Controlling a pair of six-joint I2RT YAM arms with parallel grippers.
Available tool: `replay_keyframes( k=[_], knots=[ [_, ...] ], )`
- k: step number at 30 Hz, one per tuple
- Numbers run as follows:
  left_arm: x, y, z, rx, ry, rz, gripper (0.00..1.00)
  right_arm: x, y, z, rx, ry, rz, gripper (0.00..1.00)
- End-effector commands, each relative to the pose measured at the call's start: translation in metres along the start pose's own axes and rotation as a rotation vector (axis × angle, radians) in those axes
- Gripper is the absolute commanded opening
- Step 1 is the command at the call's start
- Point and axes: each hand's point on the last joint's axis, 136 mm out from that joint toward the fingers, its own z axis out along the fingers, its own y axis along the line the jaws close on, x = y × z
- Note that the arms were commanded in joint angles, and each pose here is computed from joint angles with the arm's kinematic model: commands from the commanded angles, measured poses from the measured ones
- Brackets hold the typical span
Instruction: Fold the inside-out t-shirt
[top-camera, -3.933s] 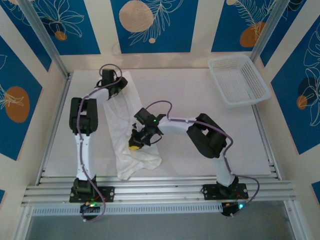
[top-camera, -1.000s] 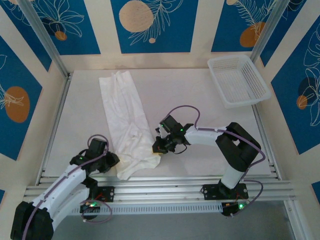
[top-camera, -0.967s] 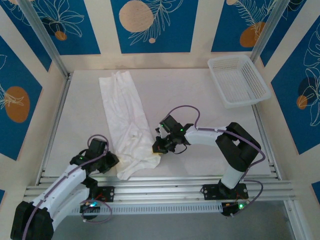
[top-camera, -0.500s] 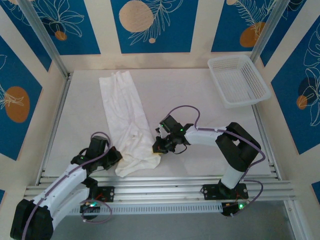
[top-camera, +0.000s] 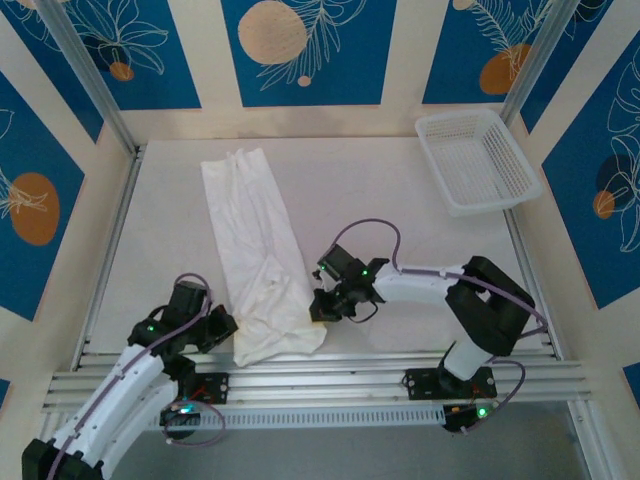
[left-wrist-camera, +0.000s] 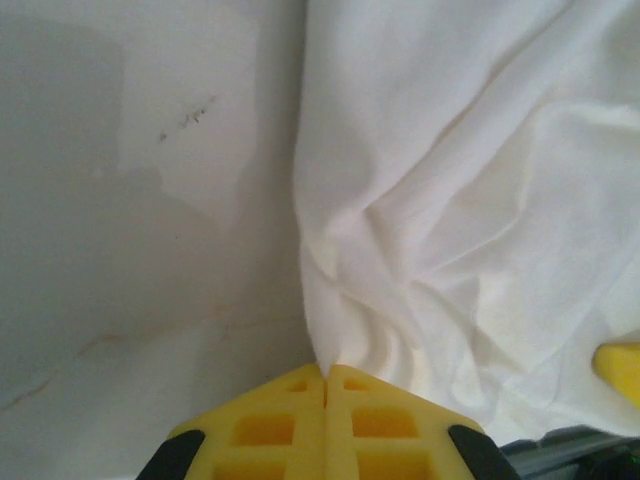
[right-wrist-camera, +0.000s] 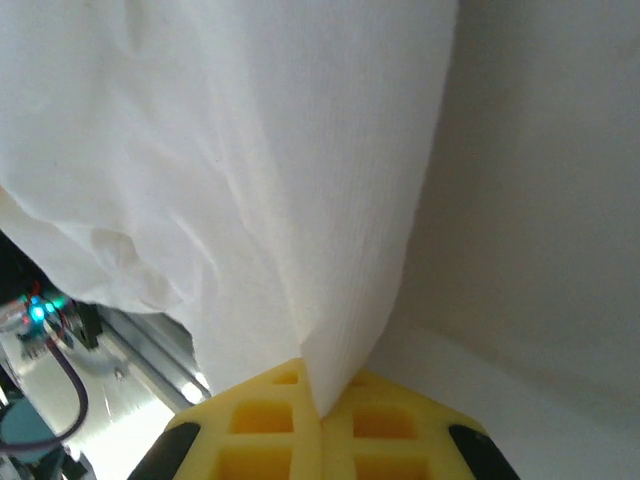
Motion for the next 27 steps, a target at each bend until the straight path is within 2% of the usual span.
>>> replay_keyframes(
  k=[1,4,7,10,14,17,20,23,27],
  knots=[
    [0.014,-0.003,-0.015,0.000,0.050,0.008,0.00,0.020,-0.006,-0.012,0.026,0.004,0.011,0.00],
    [0.006,-0.017,-0.028,0.029,0.006,0.041,0.00,0.016,0.007,-0.030,-0.011,-0.063,-0.008,0.00],
    [-0.015,-0.036,-0.042,0.032,-0.070,0.069,0.00,-0.012,0.030,-0.054,-0.031,-0.167,-0.073,0.00],
    [-0.048,-0.061,-0.058,-0.001,-0.169,0.112,0.00,-0.057,0.053,-0.079,-0.044,-0.270,-0.115,0.00],
    [-0.110,-0.094,-0.089,-0.059,-0.406,0.175,0.00,-0.133,0.086,-0.112,-0.098,-0.406,-0.177,0.00],
    [-0.158,-0.110,-0.106,-0.118,-0.549,0.164,0.00,-0.188,0.099,-0.126,-0.095,-0.476,-0.206,0.00],
    [-0.203,-0.120,-0.105,-0.108,-0.625,0.121,0.00,-0.237,0.099,-0.127,-0.132,-0.488,-0.176,0.00],
    [-0.246,-0.113,-0.098,-0.099,-0.654,0.039,0.00,-0.277,0.092,-0.120,-0.141,-0.484,-0.156,0.00],
    [-0.293,-0.103,-0.072,-0.106,-0.635,0.010,0.00,-0.320,0.079,-0.103,-0.143,-0.476,-0.139,0.01]
  ],
)
